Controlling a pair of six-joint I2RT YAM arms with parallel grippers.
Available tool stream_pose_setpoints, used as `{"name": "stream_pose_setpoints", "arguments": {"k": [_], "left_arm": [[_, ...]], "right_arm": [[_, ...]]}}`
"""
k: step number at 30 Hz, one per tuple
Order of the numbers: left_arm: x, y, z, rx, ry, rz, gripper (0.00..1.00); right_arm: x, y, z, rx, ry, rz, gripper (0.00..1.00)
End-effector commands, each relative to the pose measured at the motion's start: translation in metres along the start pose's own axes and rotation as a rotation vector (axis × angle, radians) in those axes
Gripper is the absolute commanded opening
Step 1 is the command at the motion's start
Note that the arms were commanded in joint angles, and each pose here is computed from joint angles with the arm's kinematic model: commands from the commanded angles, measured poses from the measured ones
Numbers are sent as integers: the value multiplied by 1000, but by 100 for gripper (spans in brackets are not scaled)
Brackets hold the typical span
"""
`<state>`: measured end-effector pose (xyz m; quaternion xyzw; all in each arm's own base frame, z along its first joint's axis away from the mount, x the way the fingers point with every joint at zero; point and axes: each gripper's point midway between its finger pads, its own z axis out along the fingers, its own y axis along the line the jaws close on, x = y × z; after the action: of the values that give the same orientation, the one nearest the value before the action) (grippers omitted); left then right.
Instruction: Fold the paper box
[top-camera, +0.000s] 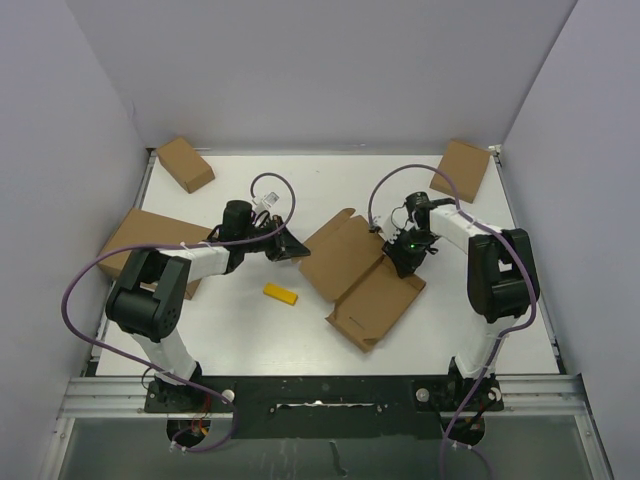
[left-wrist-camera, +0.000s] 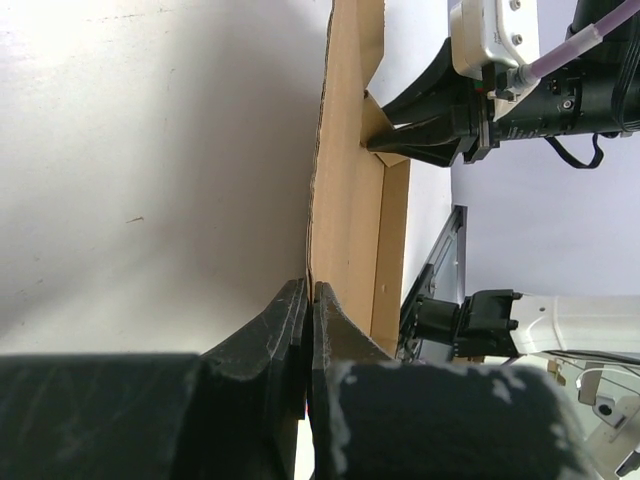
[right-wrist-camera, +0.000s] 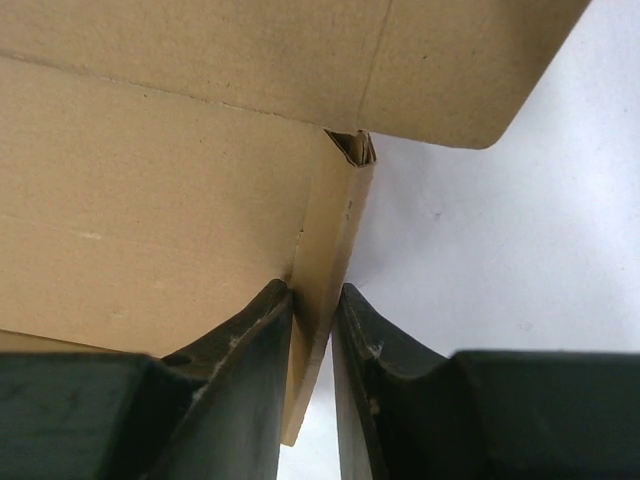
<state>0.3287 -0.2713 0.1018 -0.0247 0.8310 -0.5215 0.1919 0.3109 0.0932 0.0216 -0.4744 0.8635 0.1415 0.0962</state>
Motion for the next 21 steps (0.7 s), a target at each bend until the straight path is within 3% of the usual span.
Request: {"name": "stream_pose_setpoints", "arguments": {"k": [1, 4, 11, 17, 21], "left_arm": [[-16, -4, -3, 7, -58, 60, 0], [-16, -4, -3, 3, -59, 64, 0], [-17, -4, -4, 0, -58, 75, 0], [-18, -6, -4, 6, -56, 82, 0], [-18, -7, -4, 11, -55, 87, 0]], "right_arm": [[4, -12, -6, 70, 16, -11, 20], [8, -18, -6, 108, 42, -5, 0], [10, -23, -7, 149, 55, -9, 0], [4, -19, -12, 134, 24, -12, 23], [-4, -16, -18, 134, -16, -21, 29]]}}
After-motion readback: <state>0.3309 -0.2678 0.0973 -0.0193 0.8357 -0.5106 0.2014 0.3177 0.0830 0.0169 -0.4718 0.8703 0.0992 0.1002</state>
